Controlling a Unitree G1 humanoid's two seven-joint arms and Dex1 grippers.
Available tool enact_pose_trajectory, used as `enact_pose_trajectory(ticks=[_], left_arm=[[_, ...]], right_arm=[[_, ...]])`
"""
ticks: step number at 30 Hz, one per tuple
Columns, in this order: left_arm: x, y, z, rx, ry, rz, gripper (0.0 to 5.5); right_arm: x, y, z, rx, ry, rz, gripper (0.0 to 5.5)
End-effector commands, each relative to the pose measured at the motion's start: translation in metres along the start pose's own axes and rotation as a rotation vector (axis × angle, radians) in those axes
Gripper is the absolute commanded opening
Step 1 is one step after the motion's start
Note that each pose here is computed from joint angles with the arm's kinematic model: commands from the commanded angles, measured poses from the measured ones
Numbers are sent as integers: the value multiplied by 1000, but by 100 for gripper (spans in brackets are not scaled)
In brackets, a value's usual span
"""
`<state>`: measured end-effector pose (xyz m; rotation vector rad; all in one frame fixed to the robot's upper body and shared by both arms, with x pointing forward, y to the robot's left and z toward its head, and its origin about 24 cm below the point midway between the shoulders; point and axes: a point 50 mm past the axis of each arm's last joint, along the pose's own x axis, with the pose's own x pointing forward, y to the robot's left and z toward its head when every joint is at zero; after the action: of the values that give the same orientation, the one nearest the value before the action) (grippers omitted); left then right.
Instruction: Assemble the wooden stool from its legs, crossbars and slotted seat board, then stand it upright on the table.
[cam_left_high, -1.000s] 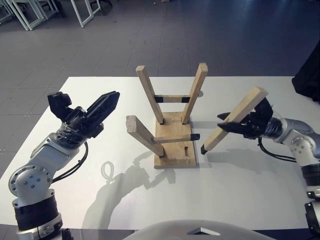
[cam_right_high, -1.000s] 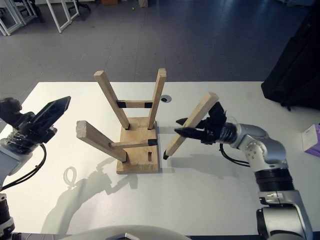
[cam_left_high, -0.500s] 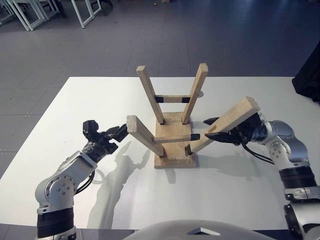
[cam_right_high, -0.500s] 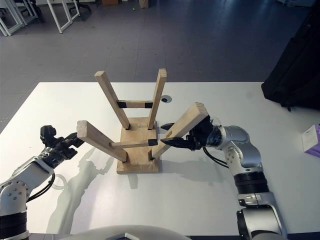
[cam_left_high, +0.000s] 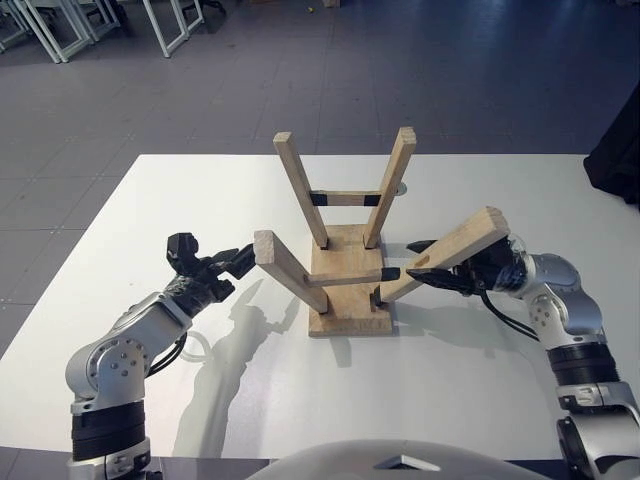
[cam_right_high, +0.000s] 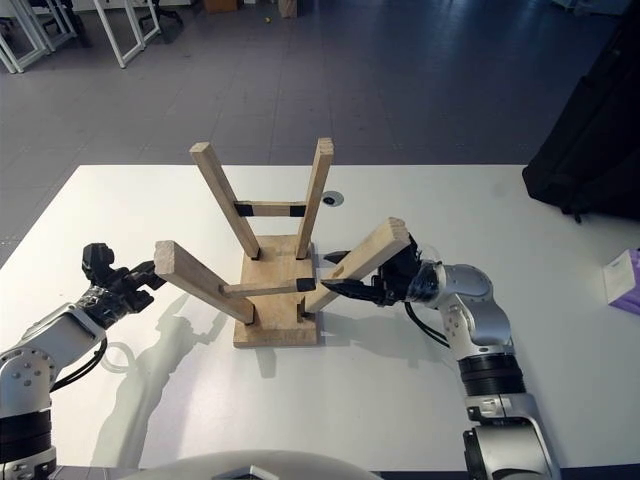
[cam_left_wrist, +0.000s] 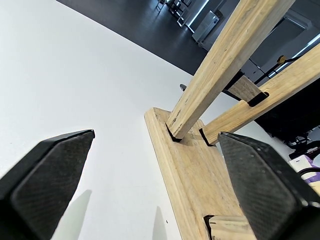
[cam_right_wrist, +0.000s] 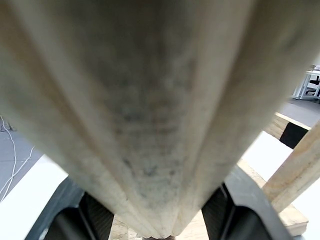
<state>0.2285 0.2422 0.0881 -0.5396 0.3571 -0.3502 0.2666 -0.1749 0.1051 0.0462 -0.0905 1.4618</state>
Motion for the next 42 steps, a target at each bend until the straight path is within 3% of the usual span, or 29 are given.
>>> enact_pose_trajectory(ticks=[1,8,26,42], left_arm=[[0,0,1,13,9,2,457],[0,-1,2,32,16,0,457],[2,-4,7,59,12,-9,457],[6,-6,3,74,30,-21,457]], right_arm=[[2,1,3,-10,23,31,203],[5,12,-3,1,41,59,203],[-6,-3,-1,-20,101,50,203],[13,-10,1,-69,155,191,203]])
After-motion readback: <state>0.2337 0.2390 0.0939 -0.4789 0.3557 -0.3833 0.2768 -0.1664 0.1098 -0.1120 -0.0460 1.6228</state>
